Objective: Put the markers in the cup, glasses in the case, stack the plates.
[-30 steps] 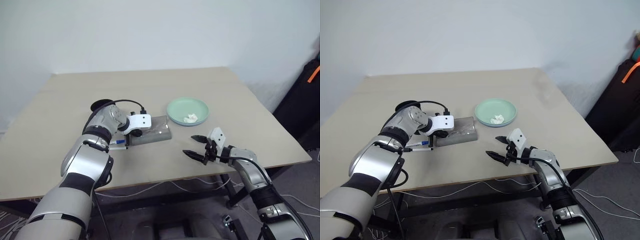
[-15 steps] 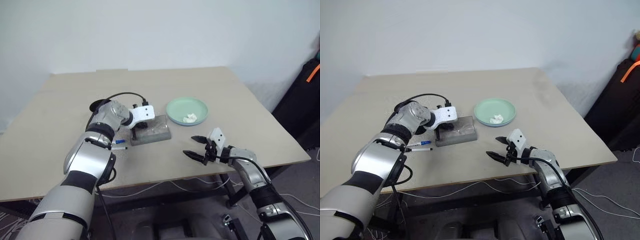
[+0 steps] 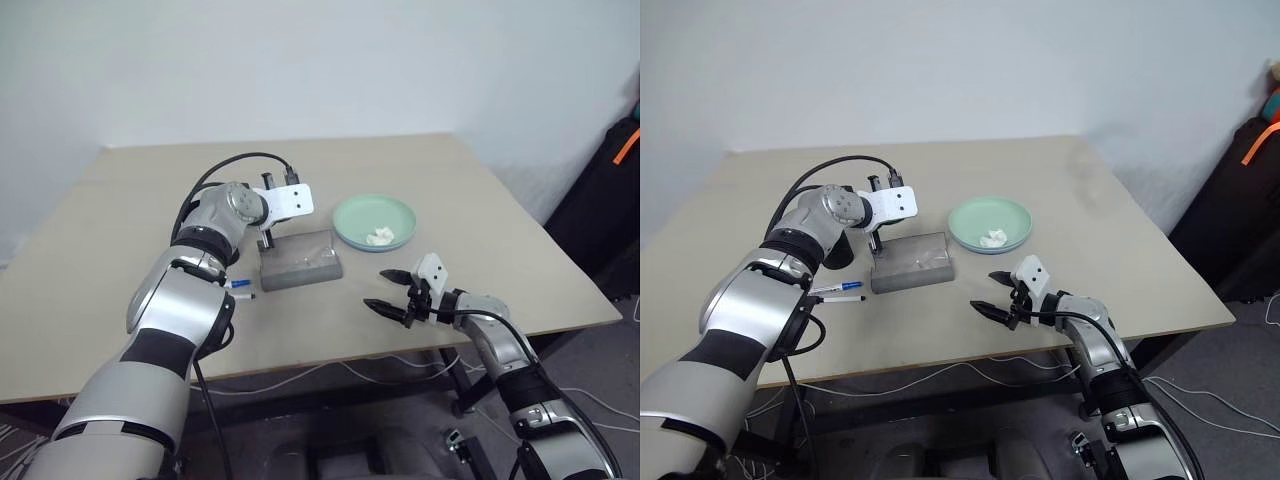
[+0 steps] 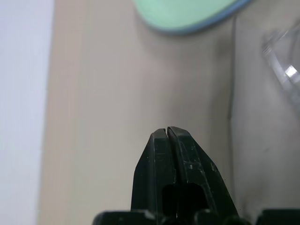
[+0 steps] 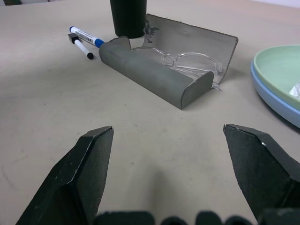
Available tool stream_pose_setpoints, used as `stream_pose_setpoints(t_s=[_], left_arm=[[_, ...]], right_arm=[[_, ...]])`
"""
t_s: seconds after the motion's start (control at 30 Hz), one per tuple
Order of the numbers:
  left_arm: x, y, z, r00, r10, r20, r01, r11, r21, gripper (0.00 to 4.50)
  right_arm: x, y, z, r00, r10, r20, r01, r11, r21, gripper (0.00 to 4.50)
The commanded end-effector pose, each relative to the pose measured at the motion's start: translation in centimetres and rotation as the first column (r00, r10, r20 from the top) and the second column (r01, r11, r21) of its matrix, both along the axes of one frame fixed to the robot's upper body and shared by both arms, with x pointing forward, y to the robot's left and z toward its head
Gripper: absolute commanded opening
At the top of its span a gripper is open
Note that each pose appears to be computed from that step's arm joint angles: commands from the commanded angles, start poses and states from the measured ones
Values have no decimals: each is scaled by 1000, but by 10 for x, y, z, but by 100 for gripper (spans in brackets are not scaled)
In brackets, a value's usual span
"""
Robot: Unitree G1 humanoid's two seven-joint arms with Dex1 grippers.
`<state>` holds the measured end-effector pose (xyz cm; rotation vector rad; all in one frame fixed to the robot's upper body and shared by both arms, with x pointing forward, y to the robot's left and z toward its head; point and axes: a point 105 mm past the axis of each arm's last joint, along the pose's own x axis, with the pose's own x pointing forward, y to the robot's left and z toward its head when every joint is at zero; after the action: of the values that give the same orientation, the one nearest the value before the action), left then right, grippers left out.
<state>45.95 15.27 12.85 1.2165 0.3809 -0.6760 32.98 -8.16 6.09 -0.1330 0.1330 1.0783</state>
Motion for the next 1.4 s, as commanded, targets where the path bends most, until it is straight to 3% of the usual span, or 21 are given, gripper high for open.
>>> stream_pose_setpoints(t_s=[0.03, 0.27, 0.43, 0.67, 0.97, 1.4], left_arm=[[1, 3, -7, 1000, 6, 19, -7, 998, 60, 1], [-11, 6, -30, 994, 12, -105, -6, 998, 58, 1], [-17, 0, -24, 981, -17, -194, 4, 998, -68, 1], [-29, -5, -18, 948, -128, -290, 85, 984, -156, 1], [-53, -1, -37, 885, -251, -392, 201, 966, -163, 1], [-78, 14, -63, 837, -260, -482, 233, 966, -115, 1]], right_arm=[[5, -1, 18, 997, -2, 71, 1, 1000, 13, 408], [1, -7, 17, 997, -23, 69, 22, 1000, 11, 408], [-1, -9, 15, 998, -27, 62, 27, 1000, 7, 408], [1, -5, 15, 998, -12, 61, 11, 1000, 4, 408], [8, 6, 19, 997, 45, 64, -45, 999, 4, 408], [10, 14, 19, 995, 77, 61, -78, 997, 4, 408]])
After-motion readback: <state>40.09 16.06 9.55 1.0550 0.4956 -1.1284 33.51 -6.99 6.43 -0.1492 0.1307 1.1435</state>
